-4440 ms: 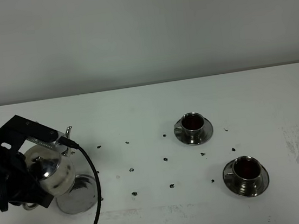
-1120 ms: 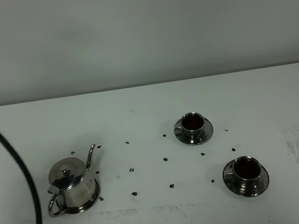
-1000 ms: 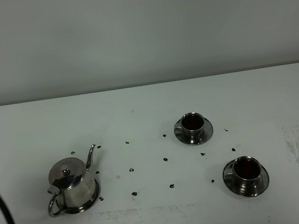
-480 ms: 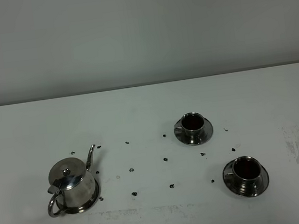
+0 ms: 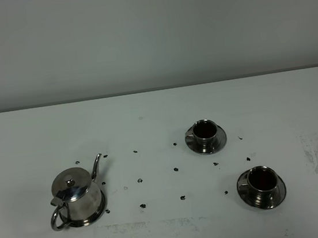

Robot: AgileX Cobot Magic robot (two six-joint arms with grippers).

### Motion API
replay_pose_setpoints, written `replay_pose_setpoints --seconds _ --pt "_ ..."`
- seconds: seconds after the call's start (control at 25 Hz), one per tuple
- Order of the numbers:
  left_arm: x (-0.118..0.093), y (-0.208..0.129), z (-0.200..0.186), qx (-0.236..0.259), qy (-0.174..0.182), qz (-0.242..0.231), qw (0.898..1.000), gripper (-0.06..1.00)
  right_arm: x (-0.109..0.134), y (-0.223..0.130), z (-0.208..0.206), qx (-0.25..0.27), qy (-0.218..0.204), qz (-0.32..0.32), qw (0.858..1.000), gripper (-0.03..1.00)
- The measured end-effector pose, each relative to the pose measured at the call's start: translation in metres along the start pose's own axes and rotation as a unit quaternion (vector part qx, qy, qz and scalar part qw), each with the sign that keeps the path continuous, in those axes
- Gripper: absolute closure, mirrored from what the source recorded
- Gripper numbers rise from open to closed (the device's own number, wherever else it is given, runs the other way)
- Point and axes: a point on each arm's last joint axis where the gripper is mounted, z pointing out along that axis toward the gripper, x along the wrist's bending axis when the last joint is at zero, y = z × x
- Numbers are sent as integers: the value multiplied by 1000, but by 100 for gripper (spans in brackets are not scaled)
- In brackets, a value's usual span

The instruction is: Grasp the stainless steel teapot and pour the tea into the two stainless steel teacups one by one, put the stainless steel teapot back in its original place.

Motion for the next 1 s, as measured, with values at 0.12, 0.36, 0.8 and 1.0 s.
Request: replay_pose_setpoints --seconds 0.12,0.36,0.8,1.0 --pt "0 -4 -4 -19 -6 8 1000 51 0 0 0 0 0 0 1000 74" --pt "1 -4 -4 -21 -8 10 1000 51 0 0 0 0 0 0 1000 74" --pt "1 -4 -4 -21 -8 10 1000 51 0 0 0 0 0 0 1000 74" --pt "1 -4 -4 -21 -8 10 1000 51 0 0 0 0 0 0 1000 74"
